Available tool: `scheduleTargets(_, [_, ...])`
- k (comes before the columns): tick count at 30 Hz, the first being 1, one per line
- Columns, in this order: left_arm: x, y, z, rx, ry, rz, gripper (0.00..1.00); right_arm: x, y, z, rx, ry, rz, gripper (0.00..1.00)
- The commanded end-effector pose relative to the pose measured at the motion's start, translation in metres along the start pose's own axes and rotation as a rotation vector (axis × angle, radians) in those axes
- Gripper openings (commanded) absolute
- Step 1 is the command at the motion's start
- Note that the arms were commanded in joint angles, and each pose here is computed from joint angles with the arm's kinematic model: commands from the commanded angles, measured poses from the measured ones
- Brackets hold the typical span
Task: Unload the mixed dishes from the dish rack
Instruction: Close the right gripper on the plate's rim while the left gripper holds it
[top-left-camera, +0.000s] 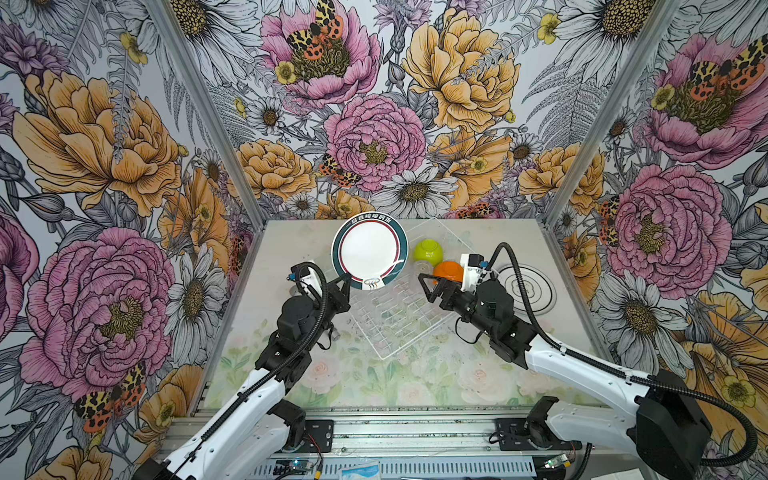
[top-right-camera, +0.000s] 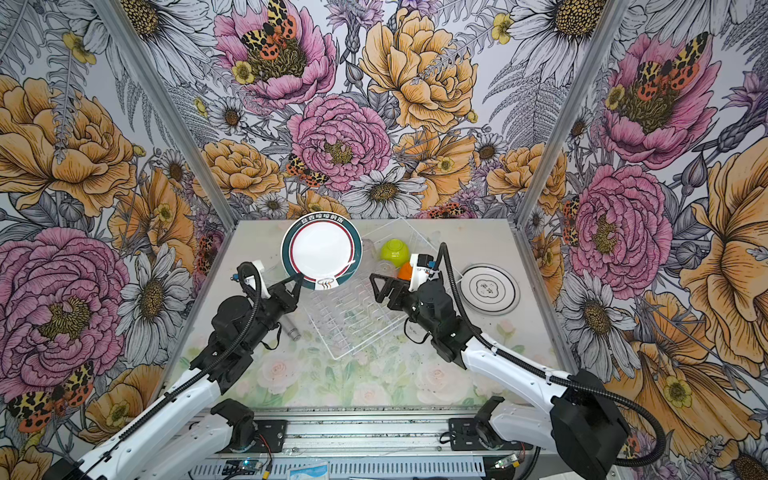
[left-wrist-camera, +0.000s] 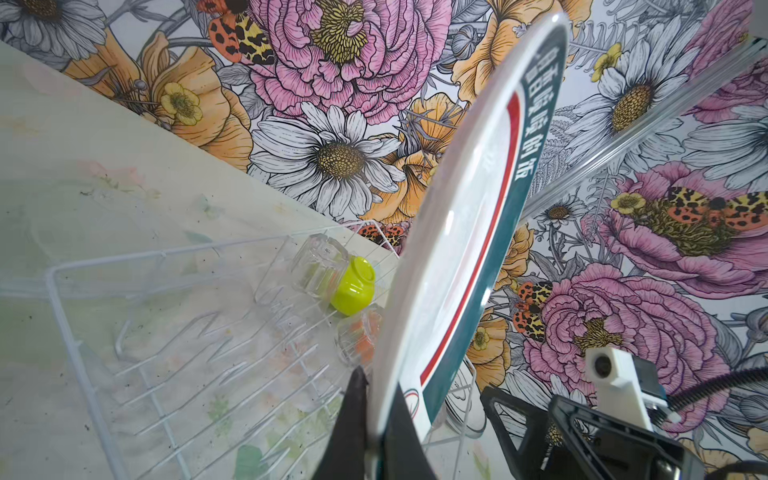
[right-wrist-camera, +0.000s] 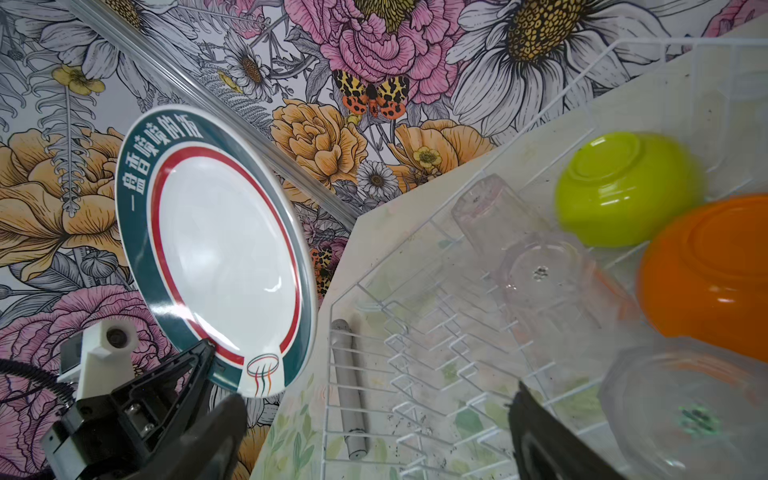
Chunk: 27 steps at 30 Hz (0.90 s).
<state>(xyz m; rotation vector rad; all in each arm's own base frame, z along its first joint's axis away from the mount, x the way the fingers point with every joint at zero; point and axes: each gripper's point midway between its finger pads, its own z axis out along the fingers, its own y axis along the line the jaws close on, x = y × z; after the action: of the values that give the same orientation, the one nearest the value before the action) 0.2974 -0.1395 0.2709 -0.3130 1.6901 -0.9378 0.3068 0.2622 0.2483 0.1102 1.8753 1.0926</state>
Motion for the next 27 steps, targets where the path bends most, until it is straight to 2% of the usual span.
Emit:
scheduleTargets(1, [-0.017, -0.033, -0.005, 0.105, -0.013, -0.058, 0.0, -0.025, 0.036, 0.002, -0.093, -0.092, -0.009, 0.98])
scheduleTargets(5, [-0.014, -0.041, -0.003, 0.127, 0.023, -0.087, 0.0, -0.022, 0.048, 0.009, -0.116, -0.086, -0.005, 0.95])
scheduleTargets(13, [-0.011, -0.053, -0.005, 0.188, 0.053, -0.166, 0.0, -0.02, 0.05, 0.019, -0.111, -0.079, 0.014, 0.82])
scheduleTargets(20, [-0.014, -0.062, -0.005, 0.217, 0.059, -0.191, 0.0, -0.027, 0.055, 0.019, -0.126, -0.115, 0.022, 0.58])
scheduleTargets(27, [-0.011, -0.067, -0.001, 0.25, 0.08, -0.235, 0.0, -0.031, 0.053, 0.022, -0.126, -0.15, 0.041, 0.55])
